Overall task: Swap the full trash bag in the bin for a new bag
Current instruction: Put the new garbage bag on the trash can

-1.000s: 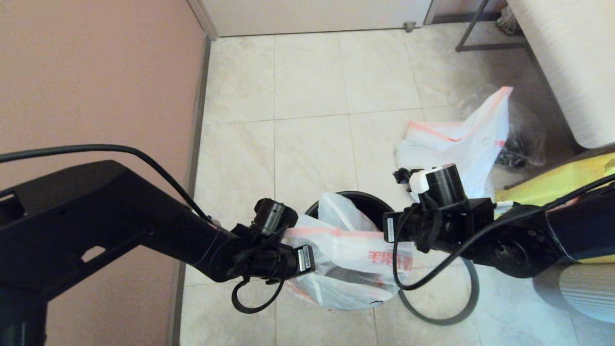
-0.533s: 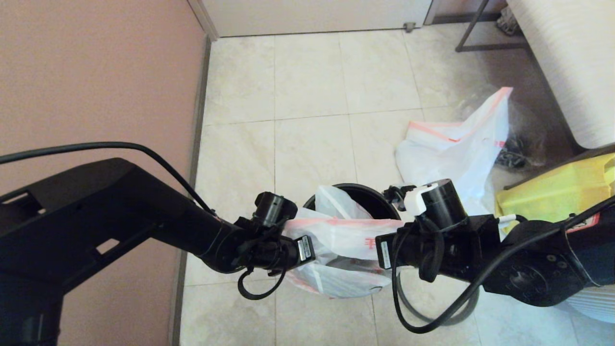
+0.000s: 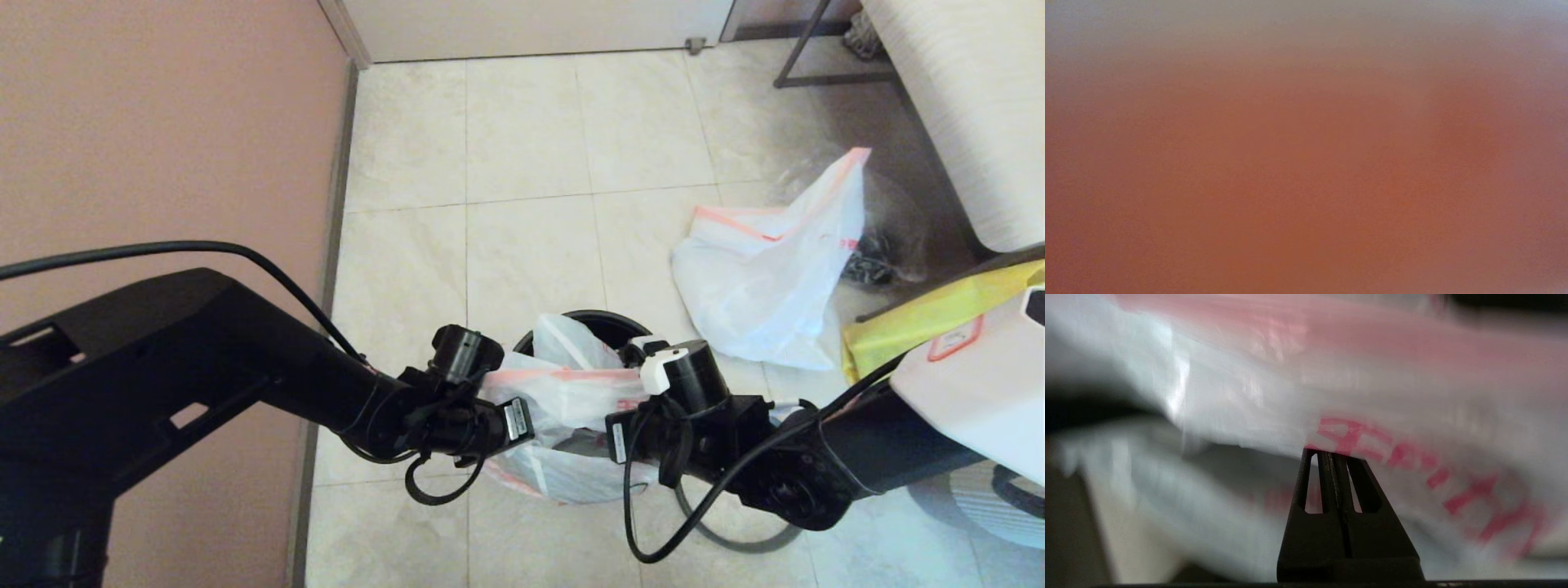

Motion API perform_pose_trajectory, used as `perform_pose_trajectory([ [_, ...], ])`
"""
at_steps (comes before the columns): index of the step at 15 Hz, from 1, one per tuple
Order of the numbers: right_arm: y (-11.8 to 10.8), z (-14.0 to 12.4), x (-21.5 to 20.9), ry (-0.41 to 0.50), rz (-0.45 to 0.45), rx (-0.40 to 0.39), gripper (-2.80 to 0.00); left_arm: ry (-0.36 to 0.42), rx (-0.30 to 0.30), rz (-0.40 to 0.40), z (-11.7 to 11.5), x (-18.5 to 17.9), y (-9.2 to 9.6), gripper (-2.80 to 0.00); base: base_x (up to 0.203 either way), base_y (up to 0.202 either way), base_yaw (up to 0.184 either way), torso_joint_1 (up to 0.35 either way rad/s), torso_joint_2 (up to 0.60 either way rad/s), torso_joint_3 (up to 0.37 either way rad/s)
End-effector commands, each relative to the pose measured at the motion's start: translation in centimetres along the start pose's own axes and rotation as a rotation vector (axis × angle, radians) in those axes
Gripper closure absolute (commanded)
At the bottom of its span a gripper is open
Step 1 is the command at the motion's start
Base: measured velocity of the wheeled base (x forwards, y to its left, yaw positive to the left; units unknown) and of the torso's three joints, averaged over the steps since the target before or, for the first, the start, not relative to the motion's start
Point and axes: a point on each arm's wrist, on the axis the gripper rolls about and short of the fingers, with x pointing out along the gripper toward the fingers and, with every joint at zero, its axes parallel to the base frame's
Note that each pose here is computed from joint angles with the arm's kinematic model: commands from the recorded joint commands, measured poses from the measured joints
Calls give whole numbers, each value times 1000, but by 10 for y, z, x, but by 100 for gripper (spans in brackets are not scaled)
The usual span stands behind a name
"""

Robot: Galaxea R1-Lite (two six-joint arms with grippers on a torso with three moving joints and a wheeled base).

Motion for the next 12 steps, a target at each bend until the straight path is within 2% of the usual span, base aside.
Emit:
perform_pose_trajectory([
  [1, -1, -6, 21, -74, -21, 1, 0, -1, -7, 2, 0, 0, 1, 0, 0, 0, 0, 0, 0, 0],
  [4, -4, 11, 21, -247, -57, 12, 0, 2, -6, 2, 0, 1, 2, 0, 0, 0, 0, 0, 0, 0],
  [6, -7, 23, 15, -295, -85, 30, 0, 6, -5, 5, -1, 1, 2, 0, 0, 0, 0, 0, 0, 0],
  [10, -7, 44, 5, -368, -75, 55, 0, 18, -2, 12, -5, 4, 4, 0, 0, 0, 0, 0, 0, 0],
  [12, -15, 59, -6, -409, -88, 73, 0, 24, -2, 16, -6, 6, 5, 0, 0, 0, 0, 0, 0, 0],
])
